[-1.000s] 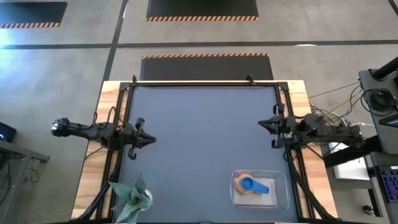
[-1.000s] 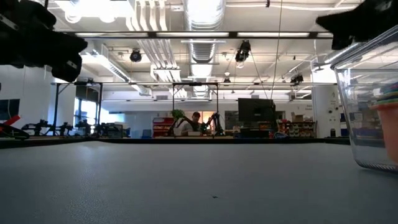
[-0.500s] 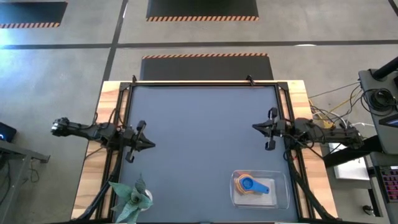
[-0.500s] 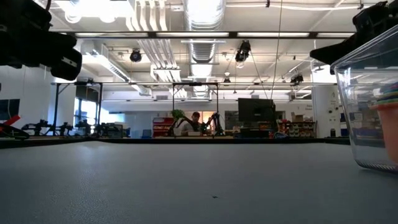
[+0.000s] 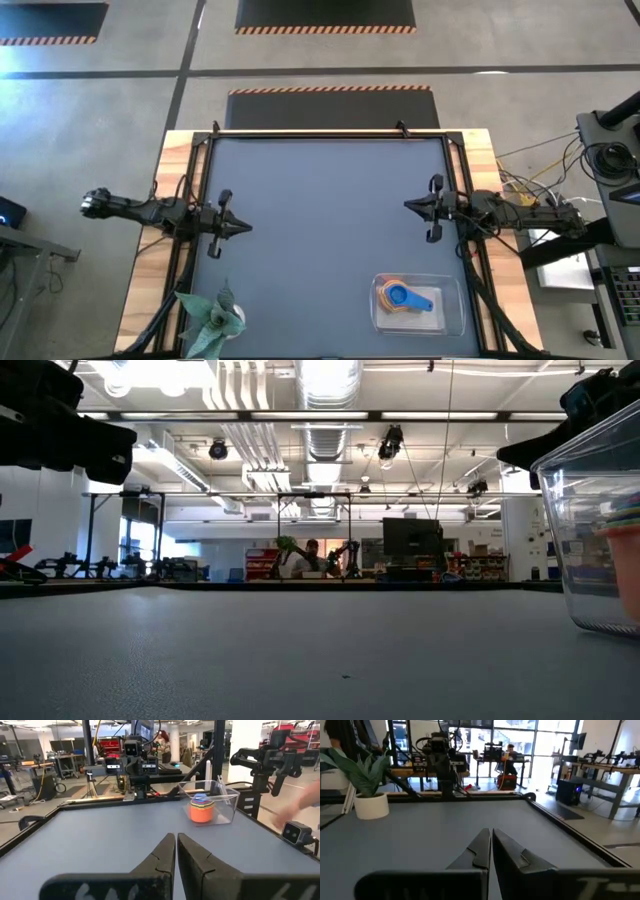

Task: Nest measuring cups in basket
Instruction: Return to Home Position

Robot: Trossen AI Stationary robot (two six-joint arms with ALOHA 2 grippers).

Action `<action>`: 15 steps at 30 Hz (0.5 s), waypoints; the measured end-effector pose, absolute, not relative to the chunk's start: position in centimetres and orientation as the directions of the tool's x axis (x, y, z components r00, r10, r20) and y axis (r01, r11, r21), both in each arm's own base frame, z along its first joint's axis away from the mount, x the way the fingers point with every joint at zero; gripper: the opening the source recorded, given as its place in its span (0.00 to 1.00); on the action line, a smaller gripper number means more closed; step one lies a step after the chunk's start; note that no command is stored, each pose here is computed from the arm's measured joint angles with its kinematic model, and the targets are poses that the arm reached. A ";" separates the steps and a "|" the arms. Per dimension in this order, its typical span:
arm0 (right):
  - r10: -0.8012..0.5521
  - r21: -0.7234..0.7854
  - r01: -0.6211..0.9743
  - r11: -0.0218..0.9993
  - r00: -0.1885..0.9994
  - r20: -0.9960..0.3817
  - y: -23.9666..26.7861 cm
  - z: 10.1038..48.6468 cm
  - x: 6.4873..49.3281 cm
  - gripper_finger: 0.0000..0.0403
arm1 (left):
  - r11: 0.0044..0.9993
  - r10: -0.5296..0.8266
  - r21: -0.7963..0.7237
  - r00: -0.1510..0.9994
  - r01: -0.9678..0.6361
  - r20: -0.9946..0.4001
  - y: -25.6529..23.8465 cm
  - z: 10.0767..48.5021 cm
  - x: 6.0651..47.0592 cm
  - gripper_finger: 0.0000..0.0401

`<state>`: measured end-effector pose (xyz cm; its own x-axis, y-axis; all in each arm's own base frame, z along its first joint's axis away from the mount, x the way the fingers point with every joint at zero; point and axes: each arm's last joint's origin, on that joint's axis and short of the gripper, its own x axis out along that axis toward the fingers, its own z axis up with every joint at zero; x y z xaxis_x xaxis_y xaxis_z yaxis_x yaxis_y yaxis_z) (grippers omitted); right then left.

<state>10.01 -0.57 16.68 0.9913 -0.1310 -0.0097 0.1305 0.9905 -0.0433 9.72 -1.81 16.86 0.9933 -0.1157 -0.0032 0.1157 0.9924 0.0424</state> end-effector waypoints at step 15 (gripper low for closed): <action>-0.132 -0.037 0.131 0.991 0.991 -0.008 -0.6 16.7 10.0 0.02 | 0.992 -0.116 0.040 0.993 0.116 -0.002 -1.8 16.9 9.7 0.00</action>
